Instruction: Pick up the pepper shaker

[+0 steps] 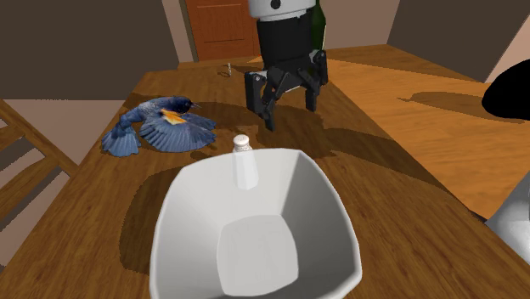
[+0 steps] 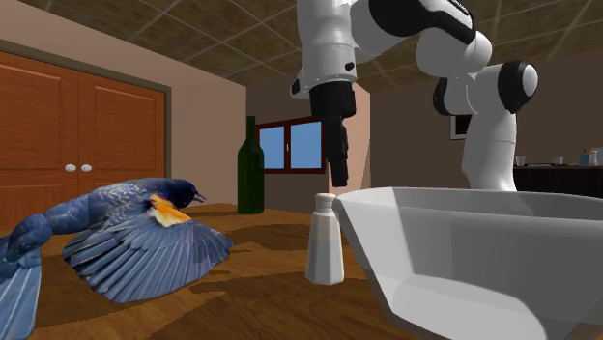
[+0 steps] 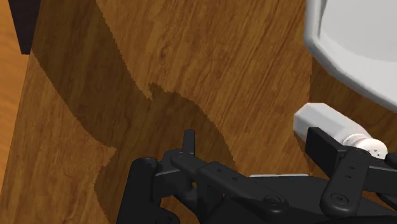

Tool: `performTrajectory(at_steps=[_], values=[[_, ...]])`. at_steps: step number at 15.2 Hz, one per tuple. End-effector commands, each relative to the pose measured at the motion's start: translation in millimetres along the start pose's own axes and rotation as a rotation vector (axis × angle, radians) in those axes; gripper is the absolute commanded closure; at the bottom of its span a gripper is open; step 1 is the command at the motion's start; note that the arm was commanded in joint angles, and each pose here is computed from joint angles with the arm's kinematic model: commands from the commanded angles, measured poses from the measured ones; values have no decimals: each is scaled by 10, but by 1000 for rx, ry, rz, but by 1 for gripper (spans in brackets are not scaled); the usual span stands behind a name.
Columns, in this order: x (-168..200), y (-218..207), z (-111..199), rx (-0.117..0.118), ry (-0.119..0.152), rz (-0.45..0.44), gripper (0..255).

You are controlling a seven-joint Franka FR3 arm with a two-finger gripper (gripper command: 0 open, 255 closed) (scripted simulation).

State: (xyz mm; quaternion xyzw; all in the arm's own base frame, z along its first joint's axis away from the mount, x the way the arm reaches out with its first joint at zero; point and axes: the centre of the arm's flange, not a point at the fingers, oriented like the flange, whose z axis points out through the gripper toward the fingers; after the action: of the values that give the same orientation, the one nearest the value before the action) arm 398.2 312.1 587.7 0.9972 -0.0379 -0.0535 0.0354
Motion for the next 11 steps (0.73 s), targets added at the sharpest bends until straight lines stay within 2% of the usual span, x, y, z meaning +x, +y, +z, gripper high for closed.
performTrajectory(at_steps=[1, 7, 11], values=[[35, -263, -51, 3, 3, -2, 0], [130, -973, -219, 5, 15, -14, 0], [152, -989, -9, 5, 15, -14, 0]])
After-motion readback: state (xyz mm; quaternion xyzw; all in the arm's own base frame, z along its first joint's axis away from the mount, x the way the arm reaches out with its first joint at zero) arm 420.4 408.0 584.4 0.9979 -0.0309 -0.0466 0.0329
